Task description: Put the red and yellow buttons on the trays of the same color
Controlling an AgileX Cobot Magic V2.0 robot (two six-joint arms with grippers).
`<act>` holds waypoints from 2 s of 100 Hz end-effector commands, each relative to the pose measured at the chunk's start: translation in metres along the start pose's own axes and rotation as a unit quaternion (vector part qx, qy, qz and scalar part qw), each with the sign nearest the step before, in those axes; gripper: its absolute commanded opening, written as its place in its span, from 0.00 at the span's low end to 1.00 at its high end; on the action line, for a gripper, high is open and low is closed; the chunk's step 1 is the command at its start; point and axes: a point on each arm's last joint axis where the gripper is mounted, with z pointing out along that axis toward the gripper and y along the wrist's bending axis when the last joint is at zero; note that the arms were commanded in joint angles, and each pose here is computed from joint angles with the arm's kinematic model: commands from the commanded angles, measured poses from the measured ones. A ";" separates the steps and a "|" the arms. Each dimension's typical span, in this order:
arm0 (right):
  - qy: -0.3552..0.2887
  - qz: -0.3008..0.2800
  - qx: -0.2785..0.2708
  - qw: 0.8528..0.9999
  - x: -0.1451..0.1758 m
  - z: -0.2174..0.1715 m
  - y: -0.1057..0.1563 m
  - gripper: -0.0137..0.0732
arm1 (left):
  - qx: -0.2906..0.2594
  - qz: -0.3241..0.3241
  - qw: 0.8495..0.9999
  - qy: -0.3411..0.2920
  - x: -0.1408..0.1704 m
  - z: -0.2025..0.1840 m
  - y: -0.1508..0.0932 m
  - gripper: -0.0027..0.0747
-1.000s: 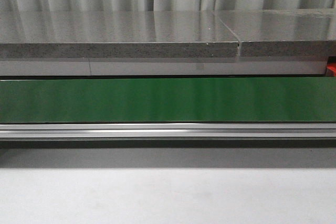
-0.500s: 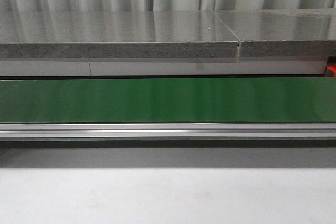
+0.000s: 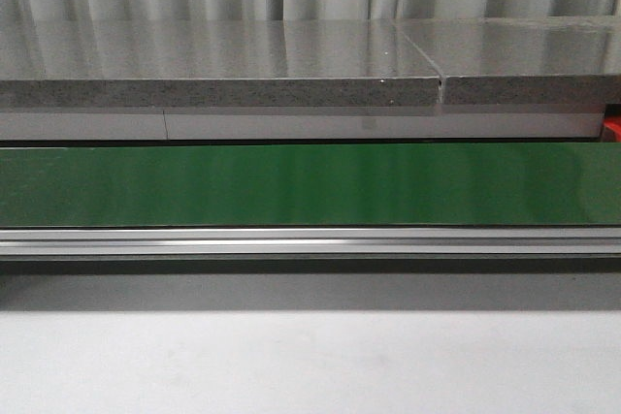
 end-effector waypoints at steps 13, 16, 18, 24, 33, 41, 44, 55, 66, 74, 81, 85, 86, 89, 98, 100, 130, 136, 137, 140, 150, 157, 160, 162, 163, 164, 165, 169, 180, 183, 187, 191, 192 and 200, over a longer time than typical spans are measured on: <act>-0.049 -0.006 0.008 0.999 -0.014 -0.005 -0.001 0.02 | -0.098 -0.068 0.993 -0.018 -0.039 -0.003 0.014 0.88; -0.049 -0.006 0.008 0.999 -0.014 -0.005 -0.001 0.02 | -0.127 -0.079 0.989 -0.007 -0.043 -0.001 0.018 0.88; -0.049 -0.006 0.008 0.999 -0.014 -0.005 -0.001 0.02 | -0.144 -0.077 0.987 -0.006 -0.046 -0.002 0.021 0.88; -0.049 -0.006 0.008 0.999 -0.014 -0.005 -0.001 0.02 | -0.190 -0.084 0.978 0.016 -0.051 0.003 0.029 0.88; -0.049 -0.006 0.008 0.999 -0.014 -0.005 -0.001 0.02 | -0.227 -0.094 0.968 0.043 -0.057 0.013 0.036 0.88; -0.049 -0.006 0.008 0.999 -0.014 -0.005 -0.001 0.02 | -0.249 -0.115 0.959 0.067 -0.061 0.024 0.042 0.88; -0.049 -0.006 0.008 0.999 -0.014 -0.005 -0.001 0.02 | -0.254 -0.122 0.956 0.076 -0.062 0.030 0.044 0.88; -0.049 -0.006 0.008 0.999 -0.014 -0.005 -0.001 0.02 | -0.277 -0.144 0.944 0.107 -0.064 0.051 0.055 0.88; -0.049 -0.006 0.008 0.999 -0.014 -0.005 -0.001 0.02 | -0.291 -0.166 0.933 0.132 -0.064 0.075 0.068 0.88; -0.049 -0.006 0.008 0.999 -0.014 -0.005 -0.001 0.02 | -0.300 -0.171 0.927 0.148 -0.061 0.093 0.078 0.88; -0.049 -0.006 0.008 0.999 -0.014 -0.005 -0.001 0.02 | -0.311 -0.177 0.919 0.166 -0.056 0.106 0.087 0.88; -0.049 -0.006 0.008 0.999 -0.014 -0.005 -0.001 0.02 | -0.316 -0.179 0.914 0.181 -0.051 0.114 0.092 0.88; -0.049 -0.006 0.008 0.999 -0.014 -0.005 -0.001 0.02 | -0.317 -0.178 0.914 0.183 -0.051 0.115 0.093 0.88; -0.049 -0.006 0.008 0.999 -0.014 -0.005 -0.001 0.02 | -0.320 -0.176 0.910 0.196 -0.048 0.121 0.098 0.88; -0.049 -0.006 0.008 0.999 -0.014 -0.005 -0.001 0.02 | -0.326 -0.175 0.900 0.228 -0.038 0.137 0.106 0.88; -0.049 -0.006 0.008 0.999 -0.014 -0.005 -0.001 0.02 | -0.327 -0.175 0.899 0.232 -0.037 0.139 0.107 0.88; -0.049 -0.006 0.008 0.999 -0.014 -0.005 -0.001 0.02 | -0.318 -0.173 0.890 0.277 -0.018 0.174 0.119 0.88; -0.049 -0.006 0.008 0.999 -0.014 -0.005 -0.001 0.02 | -0.317 -0.173 0.890 0.280 -0.017 0.179 0.120 0.88; -0.049 -0.006 0.008 0.999 -0.014 -0.005 -0.001 0.02 | -0.317 -0.173 0.890 0.279 -0.017 0.179 0.120 0.88; -0.049 -0.006 0.008 0.999 -0.014 -0.005 -0.001 0.02 | -0.317 -0.173 0.889 0.281 -0.017 0.181 0.121 0.88; -0.049 -0.006 0.008 0.999 -0.014 -0.005 -0.001 0.02 | -0.317 -0.172 0.887 0.288 -0.014 0.189 0.124 0.88; -0.049 -0.006 0.008 0.999 -0.014 -0.005 -0.001 0.02 | -0.318 -0.171 0.885 0.295 -0.011 0.193 0.127 0.88; -0.049 -0.006 0.008 0.999 -0.014 -0.005 -0.001 0.02 | -0.319 -0.172 0.884 0.296 -0.010 0.195 0.128 0.88; -0.049 -0.006 0.008 0.999 -0.014 -0.005 -0.001 0.02 | -0.320 -0.172 0.884 0.295 -0.010 0.195 0.130 0.88; -0.049 -0.006 0.008 0.999 -0.014 -0.005 -0.001 0.02 | -0.321 -0.173 0.883 0.296 -0.009 0.195 0.131 0.88; -0.049 -0.006 0.008 0.999 -0.014 -0.005 -0.001 0.02 | -0.321 -0.174 0.882 0.297 -0.009 0.196 0.131 0.88; -0.049 -0.006 0.008 0.999 -0.014 -0.005 -0.001 0.02 | -0.323 -0.176 0.881 0.297 -0.009 0.196 0.132 0.88; -0.049 -0.006 0.008 0.999 -0.014 -0.005 -0.001 0.02 | -0.325 -0.176 0.880 0.299 -0.008 0.197 0.135 0.88; -0.049 -0.006 0.008 0.999 -0.014 -0.005 -0.001 0.02 | -0.330 -0.182 0.874 0.305 -0.004 0.198 0.144 0.88; -0.049 -0.006 0.008 0.999 -0.014 -0.005 -0.001 0.02 | -0.330 -0.185 0.874 0.305 -0.003 0.198 0.146 0.88; -0.049 -0.006 0.008 0.999 -0.014 -0.005 -0.001 0.02 | -0.326 -0.190 0.875 0.305 -0.002 0.199 0.148 0.88; -0.048 -0.006 0.008 0.999 -0.014 -0.005 -0.001 0.02 | -0.321 -0.194 0.875 0.306 0.000 0.201 0.149 0.88; -0.048 -0.006 0.008 0.999 -0.014 -0.005 -0.001 0.02 | -0.318 -0.195 0.876 0.307 0.001 0.202 0.149 0.88; -0.048 -0.006 0.008 0.999 -0.014 -0.005 -0.001 0.02 | -0.310 -0.202 0.876 0.310 0.005 0.205 0.151 0.88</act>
